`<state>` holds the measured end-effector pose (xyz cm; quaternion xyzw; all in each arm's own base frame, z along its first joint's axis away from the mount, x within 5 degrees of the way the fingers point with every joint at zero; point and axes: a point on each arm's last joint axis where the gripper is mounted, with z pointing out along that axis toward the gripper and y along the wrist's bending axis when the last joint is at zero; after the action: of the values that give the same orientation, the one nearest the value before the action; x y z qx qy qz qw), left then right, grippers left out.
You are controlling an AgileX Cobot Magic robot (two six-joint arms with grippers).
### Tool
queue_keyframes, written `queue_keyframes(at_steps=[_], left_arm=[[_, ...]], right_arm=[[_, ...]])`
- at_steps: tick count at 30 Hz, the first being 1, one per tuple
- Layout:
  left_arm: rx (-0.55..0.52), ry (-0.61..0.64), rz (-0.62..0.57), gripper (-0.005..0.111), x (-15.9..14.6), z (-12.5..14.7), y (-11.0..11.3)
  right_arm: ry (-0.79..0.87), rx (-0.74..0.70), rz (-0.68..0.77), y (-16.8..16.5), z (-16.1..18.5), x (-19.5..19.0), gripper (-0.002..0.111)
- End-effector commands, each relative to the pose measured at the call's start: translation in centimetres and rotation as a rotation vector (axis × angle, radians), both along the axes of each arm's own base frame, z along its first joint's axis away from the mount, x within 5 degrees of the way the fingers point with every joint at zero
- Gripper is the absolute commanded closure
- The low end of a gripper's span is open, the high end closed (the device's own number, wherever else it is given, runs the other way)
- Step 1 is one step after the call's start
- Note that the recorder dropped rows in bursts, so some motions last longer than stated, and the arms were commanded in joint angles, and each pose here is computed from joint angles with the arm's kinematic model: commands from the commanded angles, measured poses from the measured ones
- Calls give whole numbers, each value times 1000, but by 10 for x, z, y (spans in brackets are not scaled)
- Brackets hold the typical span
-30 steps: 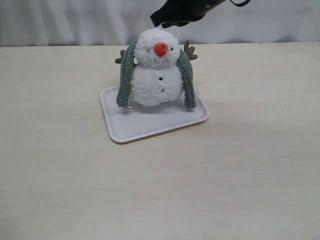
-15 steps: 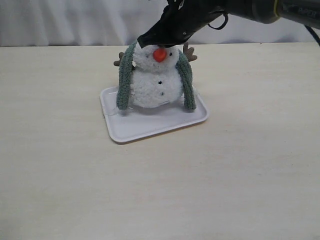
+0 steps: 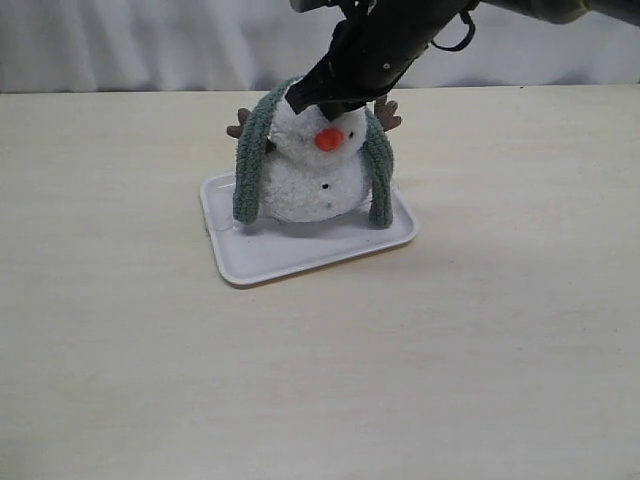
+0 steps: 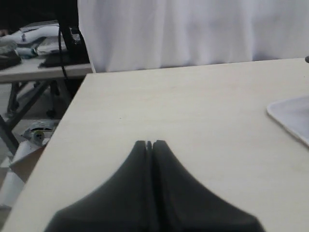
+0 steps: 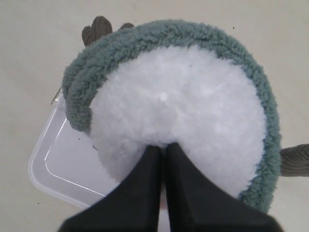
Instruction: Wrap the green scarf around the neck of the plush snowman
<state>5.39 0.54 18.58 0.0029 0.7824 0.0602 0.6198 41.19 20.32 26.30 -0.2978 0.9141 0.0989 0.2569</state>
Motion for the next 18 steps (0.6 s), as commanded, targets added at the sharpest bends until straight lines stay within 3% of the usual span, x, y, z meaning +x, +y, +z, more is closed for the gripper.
queue_keyframes(at_steps=[1, 2, 3, 4, 6, 8, 11, 15, 18], left_arm=[[77, -141, -5, 107, 2, 12, 1], [-62, -183, -2, 107, 2, 15, -1], [-286, -223, 7, 107, 2, 17, -3], [-374, -295, 12, 107, 2, 23, -2], [-448, -405, 27, 107, 1, 32, 1], [-503, -451, 36, 107, 1, 36, 2], [-477, -453, -29, 107, 1, 51, -1], [-478, -344, -139, 107, 25, 80, -11], [-394, -269, -252, 107, 53, 91, -27]], right_arm=[[18, -15, 17, 3, -1, -4, 104], [18, -15, 17, 3, -1, -4, 104], [18, -15, 19, 4, -1, -5, 104], [20, -12, 13, 4, -1, -5, 104], [32, -11, 5, 4, -2, -5, 104], [46, -12, -2, 3, -2, -6, 104], [50, -14, -1, 3, -3, -6, 104], [50, -14, -1, 3, -3, -6, 104], [50, -14, -1, 3, -3, -6, 104]])
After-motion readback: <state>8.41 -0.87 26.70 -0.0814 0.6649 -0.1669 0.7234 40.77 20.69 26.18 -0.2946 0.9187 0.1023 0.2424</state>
